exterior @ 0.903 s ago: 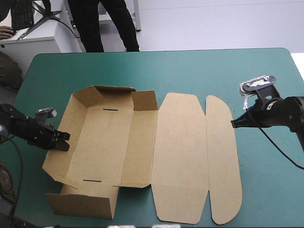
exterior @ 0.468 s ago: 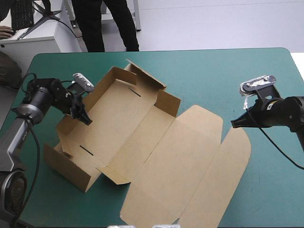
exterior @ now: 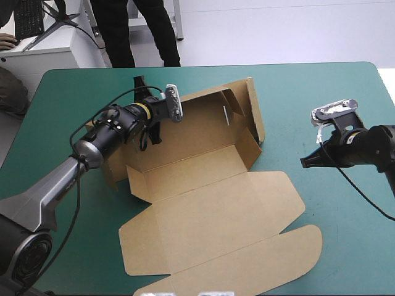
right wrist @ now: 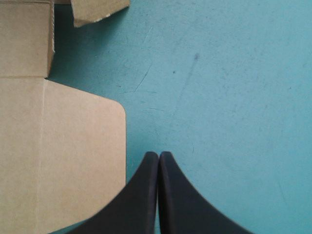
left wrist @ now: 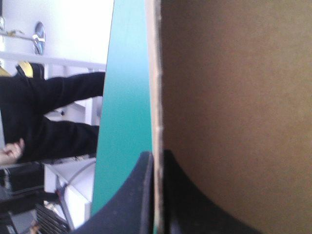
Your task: Fold the box
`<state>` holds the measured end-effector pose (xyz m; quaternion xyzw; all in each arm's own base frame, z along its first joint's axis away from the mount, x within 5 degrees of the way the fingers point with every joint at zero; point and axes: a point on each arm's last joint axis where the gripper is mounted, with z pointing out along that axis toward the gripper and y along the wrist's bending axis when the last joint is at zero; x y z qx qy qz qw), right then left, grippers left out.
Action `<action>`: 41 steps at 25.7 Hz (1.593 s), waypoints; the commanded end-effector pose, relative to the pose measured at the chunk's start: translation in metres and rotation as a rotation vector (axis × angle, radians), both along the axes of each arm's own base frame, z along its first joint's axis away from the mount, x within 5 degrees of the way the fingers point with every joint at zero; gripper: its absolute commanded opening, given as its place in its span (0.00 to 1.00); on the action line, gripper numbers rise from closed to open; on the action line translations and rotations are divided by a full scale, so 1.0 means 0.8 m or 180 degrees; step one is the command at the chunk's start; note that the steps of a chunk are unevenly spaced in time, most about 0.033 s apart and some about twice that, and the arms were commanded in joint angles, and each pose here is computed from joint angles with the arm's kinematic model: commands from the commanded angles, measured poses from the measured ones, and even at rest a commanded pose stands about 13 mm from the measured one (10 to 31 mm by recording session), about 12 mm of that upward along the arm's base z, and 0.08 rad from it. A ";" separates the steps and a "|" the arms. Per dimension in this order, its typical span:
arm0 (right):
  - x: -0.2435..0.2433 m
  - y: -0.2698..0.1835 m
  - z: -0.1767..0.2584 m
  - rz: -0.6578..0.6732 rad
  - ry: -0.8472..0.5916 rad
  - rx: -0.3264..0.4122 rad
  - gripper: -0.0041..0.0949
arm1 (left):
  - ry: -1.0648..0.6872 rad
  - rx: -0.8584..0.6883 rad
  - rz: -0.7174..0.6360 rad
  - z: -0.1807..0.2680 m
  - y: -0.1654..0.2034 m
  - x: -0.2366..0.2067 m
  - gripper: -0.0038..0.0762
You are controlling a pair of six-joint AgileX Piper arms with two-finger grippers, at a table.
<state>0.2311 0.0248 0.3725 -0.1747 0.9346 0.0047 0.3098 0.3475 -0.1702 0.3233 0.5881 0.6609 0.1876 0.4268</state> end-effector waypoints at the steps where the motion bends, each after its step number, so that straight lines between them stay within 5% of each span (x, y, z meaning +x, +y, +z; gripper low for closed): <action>1: -0.002 -0.002 0.017 -0.0019 -0.0259 0.0017 0.03 | -0.0583 -0.0103 -0.0384 0.041 -0.033 -0.016 0.04; 14: -0.001 -0.002 0.017 -0.0027 -0.0279 0.0016 0.03 | -0.1082 0.0209 -0.1222 0.050 -0.110 -0.067 0.04; 41: -0.012 -0.002 0.021 -0.0028 -0.0198 0.0033 0.03 | -0.1394 0.0516 -0.0713 -0.032 -0.130 -0.117 0.04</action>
